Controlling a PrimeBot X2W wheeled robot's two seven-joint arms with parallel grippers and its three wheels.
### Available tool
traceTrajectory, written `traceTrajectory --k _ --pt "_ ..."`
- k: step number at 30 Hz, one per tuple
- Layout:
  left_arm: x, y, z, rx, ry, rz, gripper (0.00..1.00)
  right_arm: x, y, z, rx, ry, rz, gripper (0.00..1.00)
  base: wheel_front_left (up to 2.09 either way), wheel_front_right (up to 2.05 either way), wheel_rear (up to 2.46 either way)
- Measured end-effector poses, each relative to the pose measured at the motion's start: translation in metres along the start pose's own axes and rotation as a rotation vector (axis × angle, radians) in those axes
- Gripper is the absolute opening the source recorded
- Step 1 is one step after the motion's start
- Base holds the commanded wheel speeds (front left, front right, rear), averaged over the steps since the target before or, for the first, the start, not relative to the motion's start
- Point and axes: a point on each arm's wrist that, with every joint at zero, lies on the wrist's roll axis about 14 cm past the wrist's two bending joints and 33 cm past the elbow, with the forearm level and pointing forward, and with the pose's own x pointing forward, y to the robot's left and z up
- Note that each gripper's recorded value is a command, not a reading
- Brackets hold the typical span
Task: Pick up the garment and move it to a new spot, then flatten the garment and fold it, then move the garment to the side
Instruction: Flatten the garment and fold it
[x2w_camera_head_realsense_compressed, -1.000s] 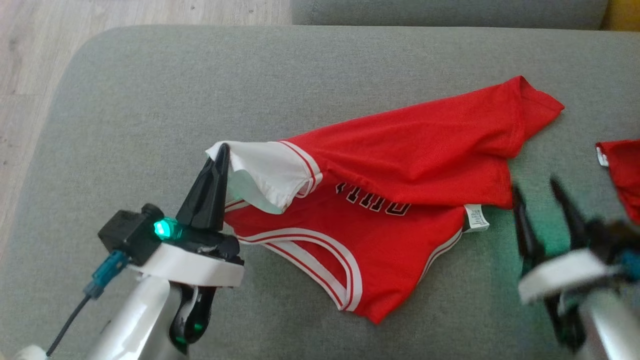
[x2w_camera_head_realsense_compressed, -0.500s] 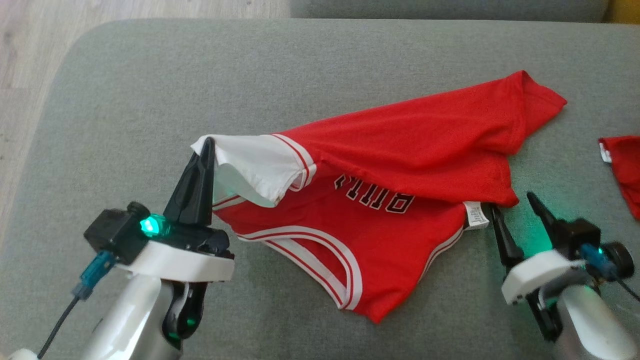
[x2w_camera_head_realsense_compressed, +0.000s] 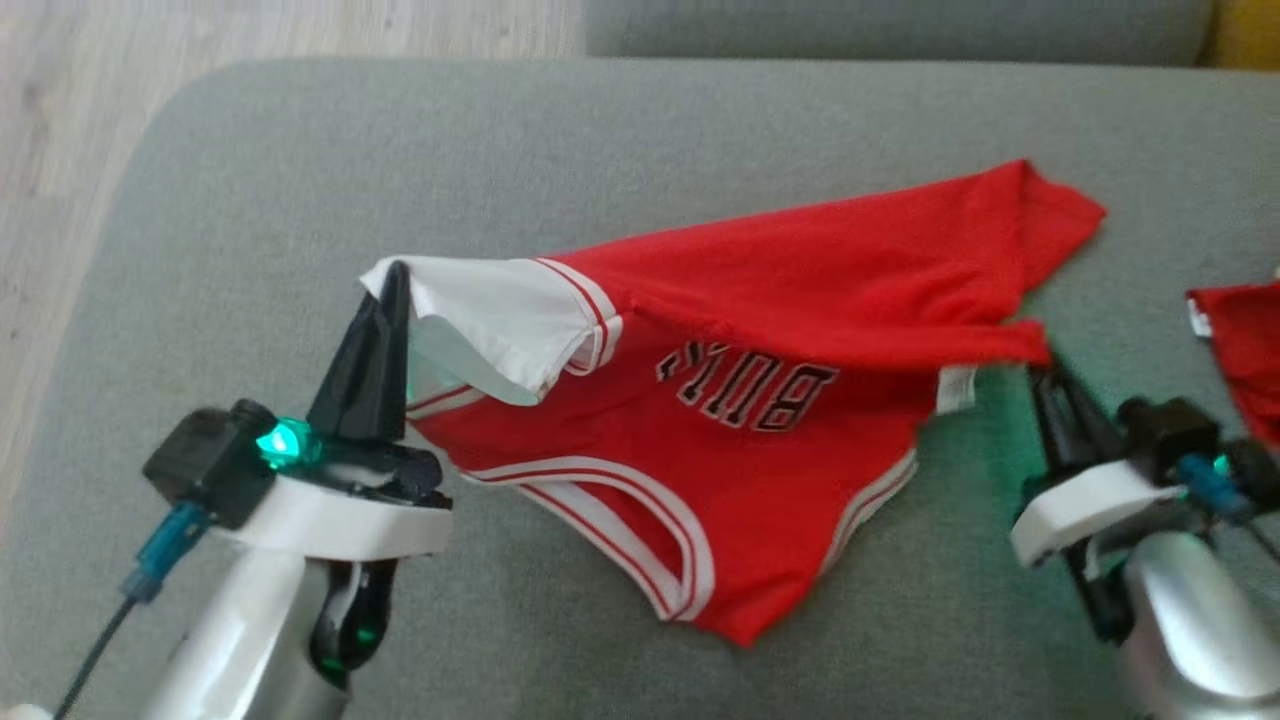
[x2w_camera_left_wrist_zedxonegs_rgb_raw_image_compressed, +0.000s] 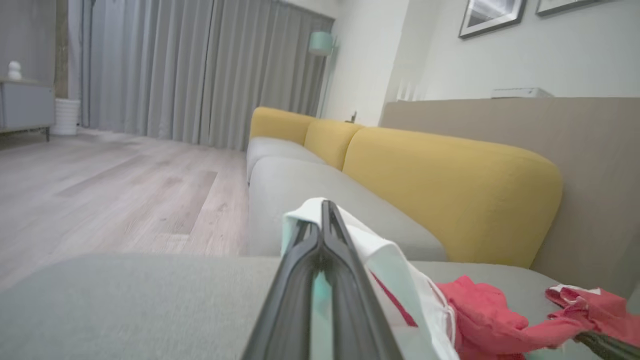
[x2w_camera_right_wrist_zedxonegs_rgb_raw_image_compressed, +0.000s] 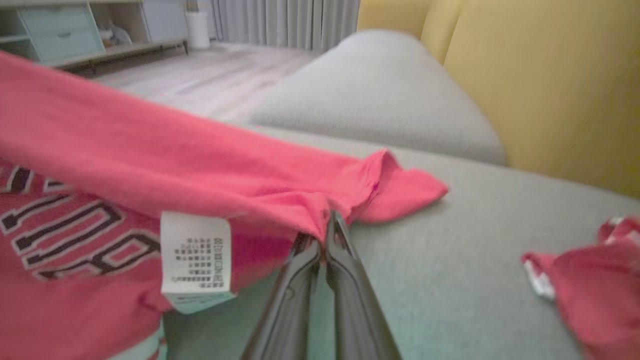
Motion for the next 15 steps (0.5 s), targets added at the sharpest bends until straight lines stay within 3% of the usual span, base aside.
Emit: traceTrajectory --k 10,15 --pt "0.007 -0.038 0.113 0.218 -0.265 -0.188 0.00 -0.045 -0.070 0.148 -0.282 -0.381 -0.156 0.00 0.00 0.00 0.00" --pt "0.029 -0.069 0.181 0.296 -0.396 -0.287 0.00 -0.058 -0.083 0.233 -0.411 -0.510 -0.198 0.00 0.00 0.00 0.00"
